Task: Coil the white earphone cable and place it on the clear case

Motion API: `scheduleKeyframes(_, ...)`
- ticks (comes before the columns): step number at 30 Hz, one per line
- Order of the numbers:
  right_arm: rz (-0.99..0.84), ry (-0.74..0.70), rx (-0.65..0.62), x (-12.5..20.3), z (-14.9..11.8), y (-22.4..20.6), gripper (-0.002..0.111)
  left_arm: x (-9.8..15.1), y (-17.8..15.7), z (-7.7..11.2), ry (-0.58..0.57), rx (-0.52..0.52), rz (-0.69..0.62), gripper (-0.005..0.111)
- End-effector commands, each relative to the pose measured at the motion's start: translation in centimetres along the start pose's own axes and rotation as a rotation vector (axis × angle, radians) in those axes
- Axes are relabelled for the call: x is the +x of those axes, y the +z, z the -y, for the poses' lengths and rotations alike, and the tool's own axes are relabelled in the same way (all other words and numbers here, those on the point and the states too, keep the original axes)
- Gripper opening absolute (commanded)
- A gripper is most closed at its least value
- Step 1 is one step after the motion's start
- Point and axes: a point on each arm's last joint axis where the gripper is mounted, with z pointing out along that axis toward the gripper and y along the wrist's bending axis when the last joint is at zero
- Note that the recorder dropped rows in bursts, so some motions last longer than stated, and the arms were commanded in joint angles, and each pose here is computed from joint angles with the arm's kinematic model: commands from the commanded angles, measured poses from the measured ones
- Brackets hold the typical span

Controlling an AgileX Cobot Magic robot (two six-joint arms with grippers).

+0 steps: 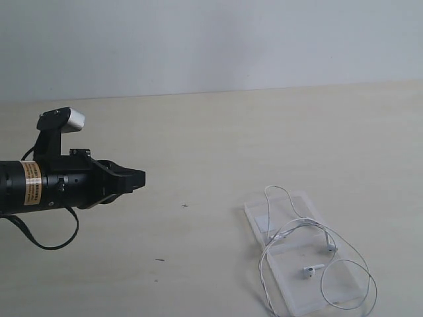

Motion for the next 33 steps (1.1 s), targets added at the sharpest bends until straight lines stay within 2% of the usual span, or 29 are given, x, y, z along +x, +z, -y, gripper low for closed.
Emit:
scheduleKeyframes(1,-0.007,-0.024,0.003,0.2,0.0,0.0,0.000,-0.1,-0.2,0.0,-0.005,-0.006,0.012,0.000)
scheduleKeyframes(27,-0.014,0.001,-0.001,0.3,0.0,0.0,0.000,-0.2,-0.3,0.1,0.000,-0.007,0.014,0.000)
scheduleKeyframes(30,-0.014,0.001,-0.001,0.3,0.0,0.0,0.000,-0.8,-1.1,0.3,0.045,-0.044,0.032,0.000)
scheduleKeyframes(33,-0.014,0.001,-0.001,0.3,0.0,0.0,0.000,-2.8,-3.6,1.2,0.171,-0.146,0.104,0.000)
